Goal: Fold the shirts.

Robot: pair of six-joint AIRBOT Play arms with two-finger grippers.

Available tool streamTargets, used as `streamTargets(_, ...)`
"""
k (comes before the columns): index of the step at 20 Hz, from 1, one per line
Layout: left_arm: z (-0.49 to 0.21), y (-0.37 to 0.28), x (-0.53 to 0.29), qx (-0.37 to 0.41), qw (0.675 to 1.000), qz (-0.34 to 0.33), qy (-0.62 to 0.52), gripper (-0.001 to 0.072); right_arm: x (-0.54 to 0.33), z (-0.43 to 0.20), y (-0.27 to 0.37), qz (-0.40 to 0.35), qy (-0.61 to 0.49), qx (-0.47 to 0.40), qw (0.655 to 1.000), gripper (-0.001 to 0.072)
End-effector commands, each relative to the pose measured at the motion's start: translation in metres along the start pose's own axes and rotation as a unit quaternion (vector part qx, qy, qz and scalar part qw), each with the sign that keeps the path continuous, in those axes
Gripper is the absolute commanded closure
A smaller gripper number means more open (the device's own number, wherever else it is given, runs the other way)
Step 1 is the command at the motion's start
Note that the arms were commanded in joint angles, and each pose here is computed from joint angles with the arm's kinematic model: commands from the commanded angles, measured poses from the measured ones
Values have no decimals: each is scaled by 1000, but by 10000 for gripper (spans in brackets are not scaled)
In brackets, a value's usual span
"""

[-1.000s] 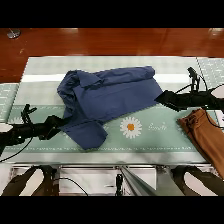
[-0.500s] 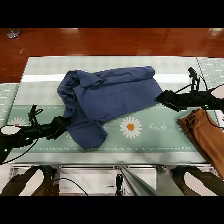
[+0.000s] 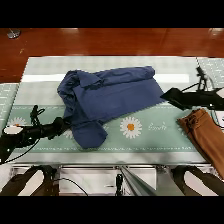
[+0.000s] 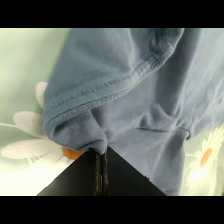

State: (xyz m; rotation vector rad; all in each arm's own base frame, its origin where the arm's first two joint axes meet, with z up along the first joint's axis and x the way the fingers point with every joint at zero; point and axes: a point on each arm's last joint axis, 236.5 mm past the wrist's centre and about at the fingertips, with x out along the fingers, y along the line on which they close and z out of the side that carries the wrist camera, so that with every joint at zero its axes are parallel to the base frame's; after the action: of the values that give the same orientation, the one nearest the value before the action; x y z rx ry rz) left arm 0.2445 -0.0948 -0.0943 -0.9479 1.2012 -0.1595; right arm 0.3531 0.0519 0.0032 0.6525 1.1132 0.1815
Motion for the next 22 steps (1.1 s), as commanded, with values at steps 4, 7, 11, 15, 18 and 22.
streamTargets(4, -2, -3, 0, 3, 1000, -5, 5, 684, -34, 36, -103, -70, -68, 162, 982, 86)
streamTargets(7, -2, -3, 0, 2, 1000, -5, 5, 684, -2, 38, -98, -30, -45, 179, 982, 86)
streamTargets(11, -2, -3, 0, 2, 1000, -5, 5, 684, 50, 26, -89, -16, 38, 163, 986, 86)
streamTargets(15, -2, -3, 0, 2, 1000, -5, 5, 684, 80, 34, -74, -11, 68, 137, 988, 86)
streamTargets(18, -2, -3, 0, 2, 1000, -5, 5, 684, 95, 44, -67, -8, 73, 123, 990, 86)
streamTargets(22, -2, -3, 0, 2, 1000, -5, 5, 684, 117, 54, -48, -3, 81, 101, 992, 97)
